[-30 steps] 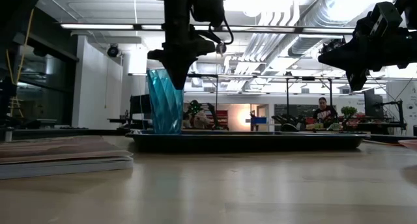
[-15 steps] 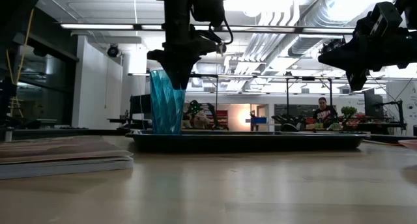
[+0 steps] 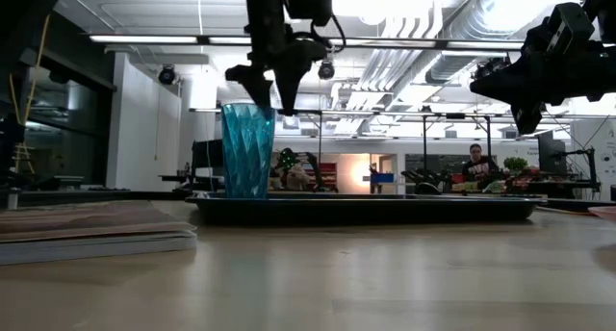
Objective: Pick and place plate/cup/fork/spoon on tray
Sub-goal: Put the orange fork on the black tray
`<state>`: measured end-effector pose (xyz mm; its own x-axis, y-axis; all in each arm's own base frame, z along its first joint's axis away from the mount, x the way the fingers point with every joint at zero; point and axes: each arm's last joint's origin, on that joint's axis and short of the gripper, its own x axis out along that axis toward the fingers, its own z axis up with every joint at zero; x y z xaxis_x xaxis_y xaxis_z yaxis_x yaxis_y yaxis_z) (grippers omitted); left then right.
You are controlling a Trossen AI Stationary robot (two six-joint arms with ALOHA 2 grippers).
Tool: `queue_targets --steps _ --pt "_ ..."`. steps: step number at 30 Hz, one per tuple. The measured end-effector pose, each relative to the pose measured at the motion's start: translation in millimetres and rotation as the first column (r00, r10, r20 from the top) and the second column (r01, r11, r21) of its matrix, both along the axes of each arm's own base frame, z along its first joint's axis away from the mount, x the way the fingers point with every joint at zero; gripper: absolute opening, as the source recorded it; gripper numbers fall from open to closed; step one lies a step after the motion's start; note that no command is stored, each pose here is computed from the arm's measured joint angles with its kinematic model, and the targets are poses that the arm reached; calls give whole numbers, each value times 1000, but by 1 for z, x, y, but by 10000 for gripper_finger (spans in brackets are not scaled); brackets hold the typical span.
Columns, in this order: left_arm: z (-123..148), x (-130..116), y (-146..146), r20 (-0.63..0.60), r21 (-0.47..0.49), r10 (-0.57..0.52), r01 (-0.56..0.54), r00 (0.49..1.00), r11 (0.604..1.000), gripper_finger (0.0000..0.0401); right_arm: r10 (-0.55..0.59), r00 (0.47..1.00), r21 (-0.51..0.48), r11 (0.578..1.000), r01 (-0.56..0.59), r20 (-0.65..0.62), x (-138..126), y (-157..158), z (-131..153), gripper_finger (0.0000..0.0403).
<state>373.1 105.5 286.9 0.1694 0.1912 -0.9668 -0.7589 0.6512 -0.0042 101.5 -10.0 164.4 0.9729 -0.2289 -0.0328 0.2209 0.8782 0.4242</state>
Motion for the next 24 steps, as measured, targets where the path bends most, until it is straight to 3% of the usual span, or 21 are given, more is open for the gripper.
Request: queue_targets --steps 8,12,15,20,24 --pt "56 -12 18 55 76 -34 30 998 997 217 0 1000 0 1000 0 0 0 0 0 0" --pt "100 -30 15 158 224 -62 25 986 974 216 0 1000 0 1000 0 0 0 0 0 0" --pt "131 -44 6 309 326 -114 7 944 945 216 0 1000 0 1000 0 0 0 0 0 0" --pt "159 -67 -13 574 416 -248 -17 780 909 216 0 1000 0 1000 0 0 0 0 0 0" --pt "161 -79 -25 732 454 -372 -1 571 891 216 0 1000 0 1000 0 0 0 0 0 0"
